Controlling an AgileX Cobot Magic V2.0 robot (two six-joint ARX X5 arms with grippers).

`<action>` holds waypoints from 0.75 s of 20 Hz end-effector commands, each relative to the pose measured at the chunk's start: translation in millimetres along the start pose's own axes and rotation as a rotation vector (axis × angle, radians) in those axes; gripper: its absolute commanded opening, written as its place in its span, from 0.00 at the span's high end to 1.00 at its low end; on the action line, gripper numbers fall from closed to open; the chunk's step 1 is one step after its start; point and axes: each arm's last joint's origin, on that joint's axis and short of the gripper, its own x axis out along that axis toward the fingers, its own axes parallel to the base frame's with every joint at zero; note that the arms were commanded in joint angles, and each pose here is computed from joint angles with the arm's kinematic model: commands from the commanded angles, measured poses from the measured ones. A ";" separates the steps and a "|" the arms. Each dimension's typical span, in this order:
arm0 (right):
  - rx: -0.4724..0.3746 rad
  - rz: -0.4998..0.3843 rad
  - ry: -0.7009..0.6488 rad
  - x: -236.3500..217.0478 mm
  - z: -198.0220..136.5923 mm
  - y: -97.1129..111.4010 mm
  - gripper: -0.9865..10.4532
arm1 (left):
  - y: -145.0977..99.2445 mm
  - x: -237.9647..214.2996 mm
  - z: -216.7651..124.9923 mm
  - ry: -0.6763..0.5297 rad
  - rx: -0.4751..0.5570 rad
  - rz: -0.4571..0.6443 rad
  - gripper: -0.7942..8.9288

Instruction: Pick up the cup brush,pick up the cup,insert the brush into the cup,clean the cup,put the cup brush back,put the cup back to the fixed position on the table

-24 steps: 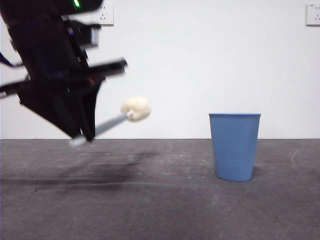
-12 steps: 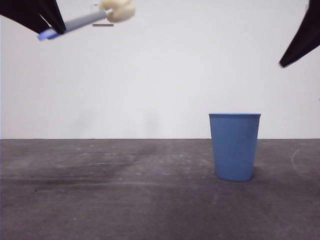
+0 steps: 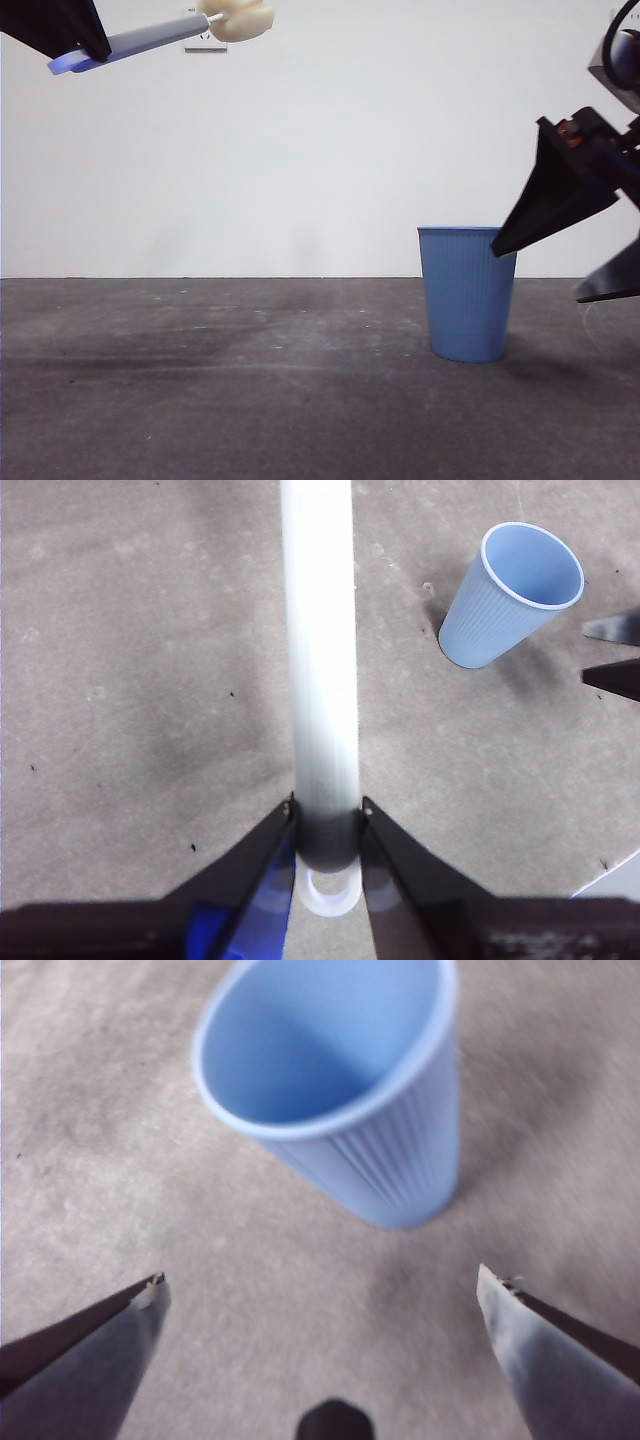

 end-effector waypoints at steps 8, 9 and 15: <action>-0.133 -0.023 0.004 44.7 -7.4 -9.1 0.37 | 0.2 -0.3 1.0 -0.009 0.047 0.000 0.93; -0.146 -0.027 0.003 51.5 -9.1 -11.1 0.37 | 0.2 -0.3 1.0 -0.009 0.053 0.000 0.93; -0.196 -0.026 -0.071 75.6 -11.0 -17.1 0.37 | 0.4 -0.4 0.5 -0.005 0.059 0.002 0.93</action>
